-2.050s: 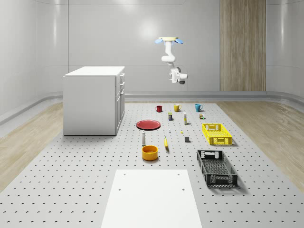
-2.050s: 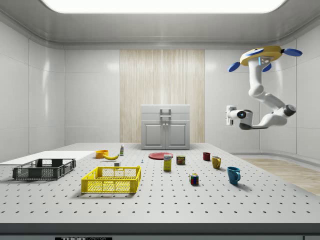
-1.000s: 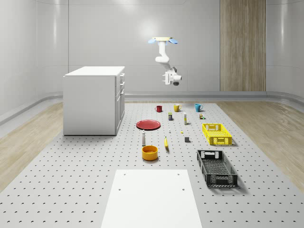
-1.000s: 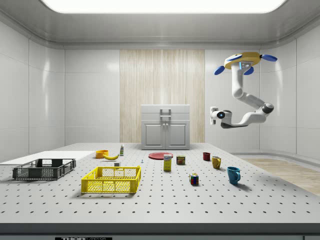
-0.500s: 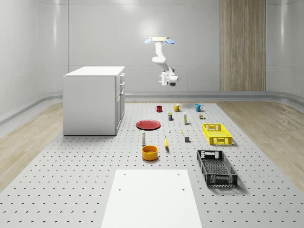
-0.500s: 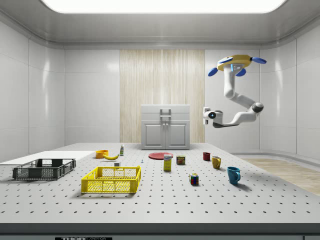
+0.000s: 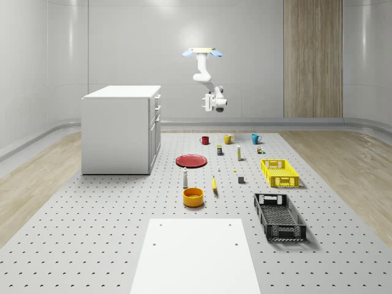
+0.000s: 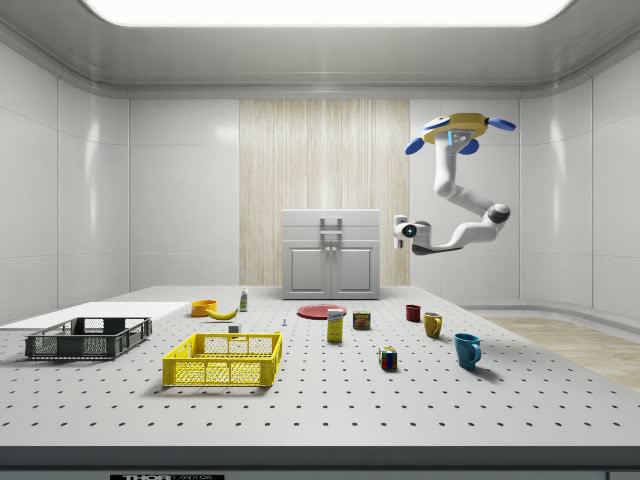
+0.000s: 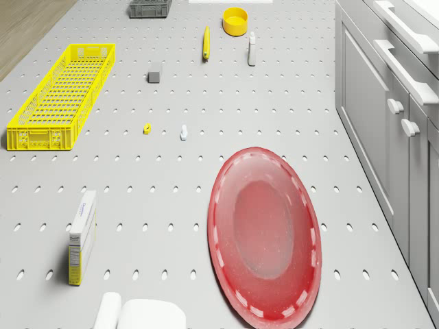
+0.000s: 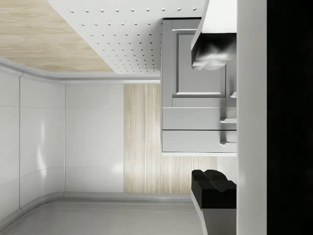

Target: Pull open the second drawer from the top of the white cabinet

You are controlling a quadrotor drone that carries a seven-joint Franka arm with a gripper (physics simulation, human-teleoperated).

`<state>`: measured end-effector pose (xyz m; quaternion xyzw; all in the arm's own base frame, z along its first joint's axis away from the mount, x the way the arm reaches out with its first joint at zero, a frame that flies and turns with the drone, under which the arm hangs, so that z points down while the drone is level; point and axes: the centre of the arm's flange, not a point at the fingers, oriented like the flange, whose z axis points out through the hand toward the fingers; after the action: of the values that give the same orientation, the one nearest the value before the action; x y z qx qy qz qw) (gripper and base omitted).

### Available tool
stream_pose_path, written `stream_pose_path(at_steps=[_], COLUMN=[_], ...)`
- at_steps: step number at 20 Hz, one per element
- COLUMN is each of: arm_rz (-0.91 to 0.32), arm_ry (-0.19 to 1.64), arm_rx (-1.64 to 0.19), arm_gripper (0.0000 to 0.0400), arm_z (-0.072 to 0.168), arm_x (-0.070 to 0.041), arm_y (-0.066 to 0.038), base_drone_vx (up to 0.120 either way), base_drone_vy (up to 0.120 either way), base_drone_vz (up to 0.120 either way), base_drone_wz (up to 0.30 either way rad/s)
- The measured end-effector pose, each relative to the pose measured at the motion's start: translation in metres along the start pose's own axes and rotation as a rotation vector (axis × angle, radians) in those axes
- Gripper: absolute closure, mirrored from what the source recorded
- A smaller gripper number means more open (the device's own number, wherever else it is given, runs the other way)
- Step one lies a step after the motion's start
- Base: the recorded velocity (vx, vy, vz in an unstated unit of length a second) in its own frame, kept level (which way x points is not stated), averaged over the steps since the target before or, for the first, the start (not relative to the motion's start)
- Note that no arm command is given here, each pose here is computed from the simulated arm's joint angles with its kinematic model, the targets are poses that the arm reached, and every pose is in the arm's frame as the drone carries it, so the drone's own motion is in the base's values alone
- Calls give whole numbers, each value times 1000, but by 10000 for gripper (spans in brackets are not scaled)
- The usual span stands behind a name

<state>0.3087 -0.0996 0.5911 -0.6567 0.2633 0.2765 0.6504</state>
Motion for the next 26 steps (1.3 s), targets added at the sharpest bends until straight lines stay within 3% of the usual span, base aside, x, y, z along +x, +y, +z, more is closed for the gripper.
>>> stream_pose_path(at_steps=[18, 26], arm_rz=[0, 0], arm_ry=[0, 0], arm_rx=[0, 0], arm_gripper=[100, 100], arm_z=[0, 0], arm_x=[0, 0], arm_y=[0, 0], base_drone_vx=[120, 120], base_drone_vy=[-120, -5], base_drone_vz=[0, 0], base_drone_wz=[0, 0])
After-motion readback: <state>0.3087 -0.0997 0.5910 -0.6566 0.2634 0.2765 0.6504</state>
